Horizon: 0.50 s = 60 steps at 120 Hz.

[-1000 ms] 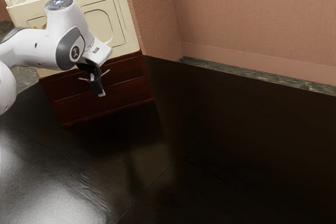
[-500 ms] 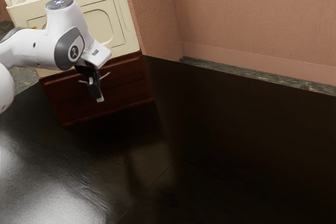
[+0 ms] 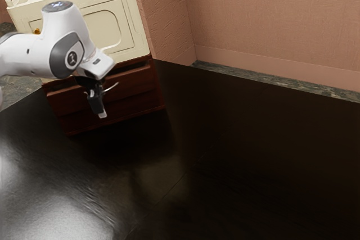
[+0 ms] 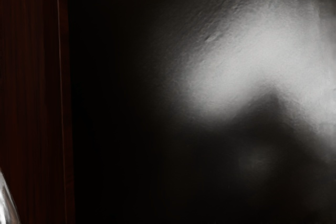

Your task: Pull the drawer handle with one arm to open the drawer

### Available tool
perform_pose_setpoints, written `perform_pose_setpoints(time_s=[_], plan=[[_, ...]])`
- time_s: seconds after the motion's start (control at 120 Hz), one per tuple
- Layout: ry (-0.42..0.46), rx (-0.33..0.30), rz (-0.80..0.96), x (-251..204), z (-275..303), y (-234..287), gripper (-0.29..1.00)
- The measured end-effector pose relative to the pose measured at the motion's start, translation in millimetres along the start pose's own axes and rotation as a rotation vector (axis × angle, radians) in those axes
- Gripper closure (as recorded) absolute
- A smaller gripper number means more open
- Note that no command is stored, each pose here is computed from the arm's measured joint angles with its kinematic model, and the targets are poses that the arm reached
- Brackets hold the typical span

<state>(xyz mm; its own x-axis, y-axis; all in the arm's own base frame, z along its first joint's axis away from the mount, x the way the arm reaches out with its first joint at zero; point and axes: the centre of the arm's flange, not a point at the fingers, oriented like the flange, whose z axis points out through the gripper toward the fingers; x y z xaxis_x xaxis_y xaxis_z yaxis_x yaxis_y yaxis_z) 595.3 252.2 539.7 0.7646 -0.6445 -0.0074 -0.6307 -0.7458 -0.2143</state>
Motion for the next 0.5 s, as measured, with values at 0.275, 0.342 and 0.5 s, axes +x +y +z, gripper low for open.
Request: perform_pose_setpoints(time_s=[0.275, 0.342, 0.5], plan=[[0.008, -0.019, 0.02, 0, -4, 14, 0.01], [0.014, -0.024, 0.024, 1, -6, 19, 0.01], [0.019, -0.035, 0.026, 1, -5, 25, 0.0]])
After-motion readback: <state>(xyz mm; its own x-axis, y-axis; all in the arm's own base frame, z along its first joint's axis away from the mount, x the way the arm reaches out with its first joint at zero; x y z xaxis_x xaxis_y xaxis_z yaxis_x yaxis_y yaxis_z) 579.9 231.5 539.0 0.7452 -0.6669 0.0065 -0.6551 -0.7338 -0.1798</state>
